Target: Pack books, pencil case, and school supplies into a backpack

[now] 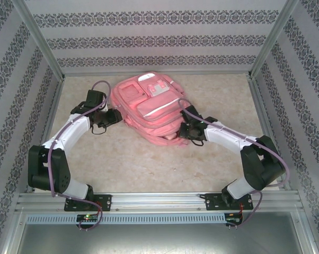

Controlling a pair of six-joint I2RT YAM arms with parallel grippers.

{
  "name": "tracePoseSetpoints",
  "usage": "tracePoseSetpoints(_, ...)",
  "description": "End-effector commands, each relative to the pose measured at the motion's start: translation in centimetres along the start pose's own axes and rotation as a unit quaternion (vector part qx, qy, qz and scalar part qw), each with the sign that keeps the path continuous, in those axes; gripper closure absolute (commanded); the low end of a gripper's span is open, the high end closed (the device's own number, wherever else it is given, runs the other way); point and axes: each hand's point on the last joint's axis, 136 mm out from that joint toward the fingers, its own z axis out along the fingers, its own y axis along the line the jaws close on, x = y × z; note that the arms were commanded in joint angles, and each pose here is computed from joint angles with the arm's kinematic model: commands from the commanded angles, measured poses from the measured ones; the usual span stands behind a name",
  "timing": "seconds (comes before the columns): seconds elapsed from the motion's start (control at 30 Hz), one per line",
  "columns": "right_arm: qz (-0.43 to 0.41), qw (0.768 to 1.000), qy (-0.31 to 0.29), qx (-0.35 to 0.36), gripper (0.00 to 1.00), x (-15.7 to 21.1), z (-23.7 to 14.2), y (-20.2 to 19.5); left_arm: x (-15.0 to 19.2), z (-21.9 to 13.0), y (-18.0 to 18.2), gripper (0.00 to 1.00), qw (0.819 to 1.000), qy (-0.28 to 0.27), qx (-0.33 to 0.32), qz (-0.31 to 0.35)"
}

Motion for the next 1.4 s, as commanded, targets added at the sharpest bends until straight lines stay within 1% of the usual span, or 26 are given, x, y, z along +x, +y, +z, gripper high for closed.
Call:
tracePoseSetpoints(0.0, -0.025, 0.999, -0.001, 0.023, 1.00, -1.8, 0.8, -2.7, -1.9, -0.6, -0.4, 0.57, 0.998, -0.050, 0.015, -0.029)
tracePoseSetpoints(0.07, -0.012, 0.999, -0.006, 0.038, 1.00, -4.0, 1.2, -4.6, -1.3, -0.3, -0.7, 0.57, 0.997, -0.047, 0.030, -0.051)
tracePoseSetpoints(0.13, 0.008, 0.999, -0.010, 0.047, 1.00, -6.3, 1.6, -6.2, -0.7, -0.1, -1.2, 0.57, 0.996, -0.048, 0.043, -0.058)
tracePoseSetpoints(0.17, 0.023, 0.998, -0.010, 0.049, 0.97, -7.5, 1.8, -7.0, -0.3, 0.1, -1.3, 0.57, 0.996, -0.048, 0.048, -0.060)
tracePoseSetpoints(0.23, 0.047, 0.998, -0.011, 0.031, 0.96, -9.8, 1.8, -7.5, 0.2, 0.4, -1.9, 0.57, 0.995, -0.045, 0.064, -0.064)
tracePoseSetpoints(0.33, 0.056, 0.998, -0.019, 0.022, 0.89, -12.3, 1.6, -7.7, 0.6, 1.3, -2.5, 0.57, 0.993, -0.033, 0.086, -0.078)
tracePoseSetpoints(0.4, 0.052, 0.998, -0.031, 0.019, 0.77, -13.3, 1.0, -7.4, 0.4, 1.7, -2.9, 0.56, 0.991, -0.030, 0.098, -0.086)
tracePoseSetpoints(0.43, 0.051, 0.998, -0.037, 0.012, 0.65, -13.4, 0.6, -7.1, 0.2, 1.8, -3.2, 0.56, 0.990, -0.032, 0.105, -0.089)
tracePoseSetpoints(0.47, 0.051, 0.998, -0.044, 0.003, 0.55, -13.5, 0.1, -6.7, -0.1, 2.0, -3.5, 0.56, 0.989, -0.036, 0.113, -0.092)
tracePoseSetpoints(0.57, 0.033, 0.997, -0.062, -0.022, 0.50, -12.9, -1.3, -5.1, -1.0, 3.0, -4.2, 0.56, 0.985, -0.037, 0.132, -0.106)
tracePoseSetpoints(0.63, 0.005, 0.997, -0.074, -0.023, 0.49, -12.0, -2.2, -3.8, -1.5, 4.0, -4.7, 0.56, 0.981, -0.033, 0.147, -0.121)
tracePoseSetpoints(0.73, -0.047, 0.993, -0.101, -0.048, 0.50, -10.1, -3.4, -0.8, -1.7, 5.4, -5.4, 0.57, 0.977, -0.030, 0.162, -0.138)
tracePoseSetpoints(0.83, -0.097, 0.983, -0.147, -0.055, 0.51, -8.4, -5.1, 1.8, -1.3, 6.6, -5.5, 0.57, 0.976, -0.023, 0.156, -0.149)
tracePoseSetpoints(0.93, -0.110, 0.975, -0.185, -0.051, 0.51, -7.1, -6.5, 2.7, -0.9, 7.1, -5.6, 0.57, 0.977, -0.020, 0.149, -0.152)
tracePoseSetpoints(1.0, -0.113, 0.974, -0.189, -0.062, 0.51, -6.2, -6.8, 3.1, -0.5, 7.6, -5.5, 0.57, 0.978, -0.016, 0.141, -0.152)
tracePoseSetpoints(1.07, -0.137, 0.969, -0.190, -0.073, 0.52, -5.2, -6.9, 4.0, 0.0, 8.2, -5.3, 0.57, 0.978, -0.011, 0.136, -0.155)
tracePoseSetpoints(1.17, -0.173, 0.964, -0.164, -0.114, 0.53, -2.9, -6.0, 6.3, 0.5, 8.9, -5.3, 0.57, 0.978, -0.006, 0.132, -0.162)
tracePoseSetpoints(1.23, -0.200, 0.961, -0.142, -0.130, 0.51, -1.2, -5.4, 8.0, 0.8, 9.1, -5.5, 0.57, 0.979, -0.006, 0.126, -0.160)
tracePoseSetpoints(1.37, -0.259, 0.947, -0.132, -0.133, 0.50, 1.6, -4.5, 11.0, 1.4, 8.8, -5.5, 0.56, 0.982, -0.007, 0.110, -0.154)
